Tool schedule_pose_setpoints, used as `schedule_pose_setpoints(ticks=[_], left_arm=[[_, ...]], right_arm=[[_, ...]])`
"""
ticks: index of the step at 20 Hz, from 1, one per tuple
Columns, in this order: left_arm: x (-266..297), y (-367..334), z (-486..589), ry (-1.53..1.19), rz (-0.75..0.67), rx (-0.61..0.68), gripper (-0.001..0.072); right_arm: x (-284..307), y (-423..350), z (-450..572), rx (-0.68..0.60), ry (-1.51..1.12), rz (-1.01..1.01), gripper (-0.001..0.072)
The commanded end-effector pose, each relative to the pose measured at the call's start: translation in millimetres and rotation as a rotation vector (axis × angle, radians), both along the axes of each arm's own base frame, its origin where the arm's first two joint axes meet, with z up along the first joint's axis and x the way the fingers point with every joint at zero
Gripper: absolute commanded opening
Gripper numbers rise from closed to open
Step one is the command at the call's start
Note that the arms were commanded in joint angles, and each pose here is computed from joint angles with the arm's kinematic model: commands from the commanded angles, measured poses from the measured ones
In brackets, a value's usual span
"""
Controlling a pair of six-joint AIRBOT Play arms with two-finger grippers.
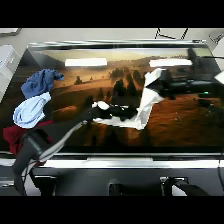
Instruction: Fold the clothes and pants, and hang the long-sleeved shirts on hangers.
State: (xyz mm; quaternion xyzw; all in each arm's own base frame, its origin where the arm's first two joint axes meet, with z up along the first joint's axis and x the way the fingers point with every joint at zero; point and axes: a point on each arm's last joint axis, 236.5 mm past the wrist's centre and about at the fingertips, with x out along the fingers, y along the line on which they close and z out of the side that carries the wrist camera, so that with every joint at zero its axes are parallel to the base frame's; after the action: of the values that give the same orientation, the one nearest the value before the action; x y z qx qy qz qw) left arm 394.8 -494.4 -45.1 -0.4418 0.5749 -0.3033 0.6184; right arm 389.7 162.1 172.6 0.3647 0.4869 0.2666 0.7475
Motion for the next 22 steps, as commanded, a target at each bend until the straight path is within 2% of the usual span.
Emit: schedule_pose_setpoints(ticks=[1,4,6,8,9,10,11,13,15,17,20,21,22], left_arm=[[55,89,27,-0.173,0.011,0.184,0.0016],[97,228,80,-0.322,0.055,0.424,0.0017],[95,292,122,-0.359,0.093,0.493,0.0018],[79,328,159,-0.403,0.093,0.537,0.0019],[69,336,175,-0.43,0.08,0.55,0.0019],[61,341,188,-0.452,0.077,0.562,0.0019],[54,343,199,-0.473,0.074,0.57,0.0019],[43,343,215,-0.51,0.058,0.573,0.002],[33,343,225,-0.543,0.033,0.581,0.002],[25,344,232,-0.562,0.014,0.587,0.0021],[14,346,237,-0.557,-0.002,0.59,0.0021],[12,346,237,-0.555,-0.008,0.59,0.0021],[12,346,238,-0.555,-0.007,0.589,0.0021]], right_arm=[[25,57,-16,0.135,0.011,0.049,0.0031],[38,128,-39,0.3,0.069,0.093,0.0031],[42,176,-77,0.371,0.166,0.104,0.0031],[35,220,-122,0.406,0.278,0.113,0.0044],[32,236,-145,0.413,0.332,0.102,0.0193],[29,248,-165,0.424,0.382,0.084,0.0479],[28,253,-177,0.443,0.423,0.07,0.0635],[34,241,-172,0.466,0.405,0.09,0.0633],[52,195,-143,0.481,0.333,0.11,0.0632],[62,122,-133,0.344,0.267,0.111,0.0632],[32,-42,-188,-0.17,0.41,0.016,0.0658],[10,-87,-207,-0.291,0.509,-0.026,0.0656],[-10,-111,-221,-0.322,0.59,-0.048,0.0657]])
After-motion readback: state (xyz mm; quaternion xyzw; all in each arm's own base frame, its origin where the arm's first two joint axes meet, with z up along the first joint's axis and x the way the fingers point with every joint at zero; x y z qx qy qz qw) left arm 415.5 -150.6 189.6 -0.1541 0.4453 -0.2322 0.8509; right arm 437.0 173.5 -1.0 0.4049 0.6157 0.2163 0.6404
